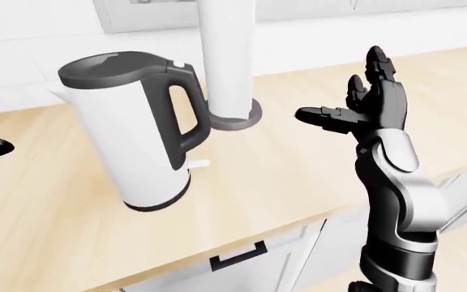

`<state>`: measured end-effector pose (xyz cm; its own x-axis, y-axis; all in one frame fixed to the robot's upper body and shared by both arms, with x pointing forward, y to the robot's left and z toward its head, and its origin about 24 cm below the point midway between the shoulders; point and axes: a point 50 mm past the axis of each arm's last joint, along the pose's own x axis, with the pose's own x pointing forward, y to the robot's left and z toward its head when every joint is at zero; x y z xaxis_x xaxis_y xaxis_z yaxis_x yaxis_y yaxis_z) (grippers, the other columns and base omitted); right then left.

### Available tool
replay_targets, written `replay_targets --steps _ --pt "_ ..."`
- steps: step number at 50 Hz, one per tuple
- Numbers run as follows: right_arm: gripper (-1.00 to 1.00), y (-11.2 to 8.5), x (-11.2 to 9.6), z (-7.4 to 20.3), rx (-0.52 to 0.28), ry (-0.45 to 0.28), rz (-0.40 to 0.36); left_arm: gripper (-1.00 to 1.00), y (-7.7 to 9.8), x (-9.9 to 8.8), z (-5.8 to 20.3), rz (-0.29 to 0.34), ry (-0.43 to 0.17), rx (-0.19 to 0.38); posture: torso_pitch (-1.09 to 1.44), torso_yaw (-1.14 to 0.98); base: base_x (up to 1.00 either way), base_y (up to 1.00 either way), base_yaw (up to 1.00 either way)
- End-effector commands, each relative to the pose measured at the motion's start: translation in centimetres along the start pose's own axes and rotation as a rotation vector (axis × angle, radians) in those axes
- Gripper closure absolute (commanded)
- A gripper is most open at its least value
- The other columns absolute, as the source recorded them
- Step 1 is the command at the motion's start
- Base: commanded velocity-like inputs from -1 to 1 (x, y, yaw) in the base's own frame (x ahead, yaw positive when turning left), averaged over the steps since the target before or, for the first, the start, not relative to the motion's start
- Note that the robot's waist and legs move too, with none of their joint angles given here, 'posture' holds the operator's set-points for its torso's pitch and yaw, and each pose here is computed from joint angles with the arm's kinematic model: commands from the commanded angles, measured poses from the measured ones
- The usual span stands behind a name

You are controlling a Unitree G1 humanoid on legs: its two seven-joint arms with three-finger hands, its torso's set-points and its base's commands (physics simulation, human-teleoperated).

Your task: Press the button to open the lid of the electric kettle.

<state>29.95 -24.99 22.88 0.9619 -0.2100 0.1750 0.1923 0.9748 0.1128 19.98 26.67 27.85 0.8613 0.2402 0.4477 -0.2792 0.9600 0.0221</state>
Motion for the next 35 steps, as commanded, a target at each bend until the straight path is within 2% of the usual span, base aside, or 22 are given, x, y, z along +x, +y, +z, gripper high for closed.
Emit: replay_targets --steps 1,23,30,35 --pt "-1.0 0.2 -0.1 1.8 -0.008 -0.091 0.016 -1.0 0.0 0.0 1.1 0.001 -0.065 0.014 -0.22 0.0 0.0 0.0 0.0" --pt "-1.0 2.5 1.4 2.7 -0.044 -0.095 0.075 -1.0 0.0 0.0 1.5 -0.002 -0.082 0.01 -0.23 0.0 0.0 0.0 0.0" --pt "-1.0 3.5 2.5 3.9 -0.055 -0.106 0.102 -1.0 0.0 -0.1 1.6 -0.005 -0.093 0.013 -0.23 0.0 0.0 0.0 0.0" --pt "-1.0 4.4 3.0 4.0 -0.064 -0.107 0.122 -1.0 0.0 0.0 1.5 -0.003 -0.08 0.005 -0.23 0.0 0.0 0.0 0.0"
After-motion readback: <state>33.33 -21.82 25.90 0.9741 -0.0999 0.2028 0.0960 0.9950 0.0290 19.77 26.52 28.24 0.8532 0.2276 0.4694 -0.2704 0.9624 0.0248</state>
